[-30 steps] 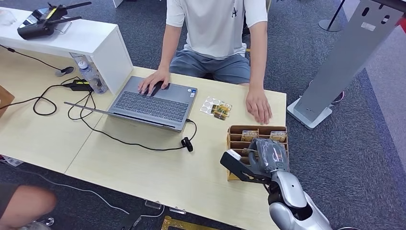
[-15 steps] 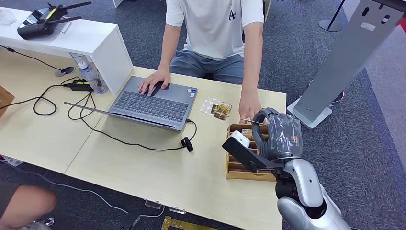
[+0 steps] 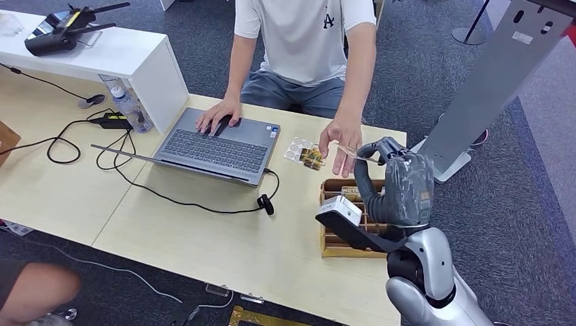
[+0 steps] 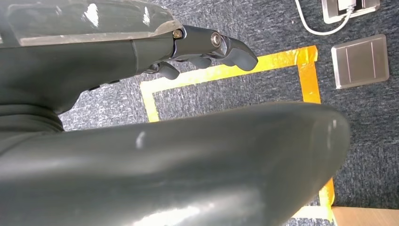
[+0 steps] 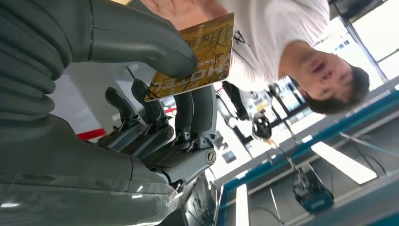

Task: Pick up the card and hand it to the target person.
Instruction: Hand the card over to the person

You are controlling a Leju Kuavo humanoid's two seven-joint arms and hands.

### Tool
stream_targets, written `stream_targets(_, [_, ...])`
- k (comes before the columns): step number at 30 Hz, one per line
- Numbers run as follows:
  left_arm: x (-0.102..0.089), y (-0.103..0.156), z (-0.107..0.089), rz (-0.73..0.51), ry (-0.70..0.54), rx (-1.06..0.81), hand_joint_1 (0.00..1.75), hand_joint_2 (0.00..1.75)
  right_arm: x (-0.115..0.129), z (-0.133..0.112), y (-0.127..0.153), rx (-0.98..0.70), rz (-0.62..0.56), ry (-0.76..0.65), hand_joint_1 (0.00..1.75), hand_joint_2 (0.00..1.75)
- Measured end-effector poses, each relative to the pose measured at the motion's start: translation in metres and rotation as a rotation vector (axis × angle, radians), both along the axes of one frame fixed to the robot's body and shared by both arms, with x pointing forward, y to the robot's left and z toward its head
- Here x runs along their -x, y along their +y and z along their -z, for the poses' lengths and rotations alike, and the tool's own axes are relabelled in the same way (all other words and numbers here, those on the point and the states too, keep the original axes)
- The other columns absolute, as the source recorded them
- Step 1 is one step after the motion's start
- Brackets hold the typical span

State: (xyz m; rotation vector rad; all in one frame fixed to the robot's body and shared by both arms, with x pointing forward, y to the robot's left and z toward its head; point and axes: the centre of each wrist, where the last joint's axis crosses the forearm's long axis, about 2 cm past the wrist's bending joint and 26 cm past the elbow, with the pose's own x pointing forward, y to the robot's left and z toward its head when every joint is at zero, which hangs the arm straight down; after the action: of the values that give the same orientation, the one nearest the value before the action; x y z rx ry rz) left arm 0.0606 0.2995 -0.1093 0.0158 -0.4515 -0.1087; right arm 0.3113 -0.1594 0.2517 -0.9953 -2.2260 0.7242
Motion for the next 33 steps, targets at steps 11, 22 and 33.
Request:
stream_targets(11, [-0.001,-0.003,0.000,0.019,-0.009,0.005,0.00,0.44,-0.011,0.035,0.004,0.041,-0.011,-0.097,1.18,1.75])
stream_targets(22, [-0.001,-0.003,0.000,0.015,-0.013,0.003,0.00,0.00,-0.016,0.055,0.007,-0.068,-0.054,0.056,0.00,1.75])
stream_targets(33, [0.000,-0.002,0.000,-0.020,-0.008,-0.007,0.00,0.00,-0.009,0.086,-0.010,-0.388,-0.131,0.410,0.00,1.75])
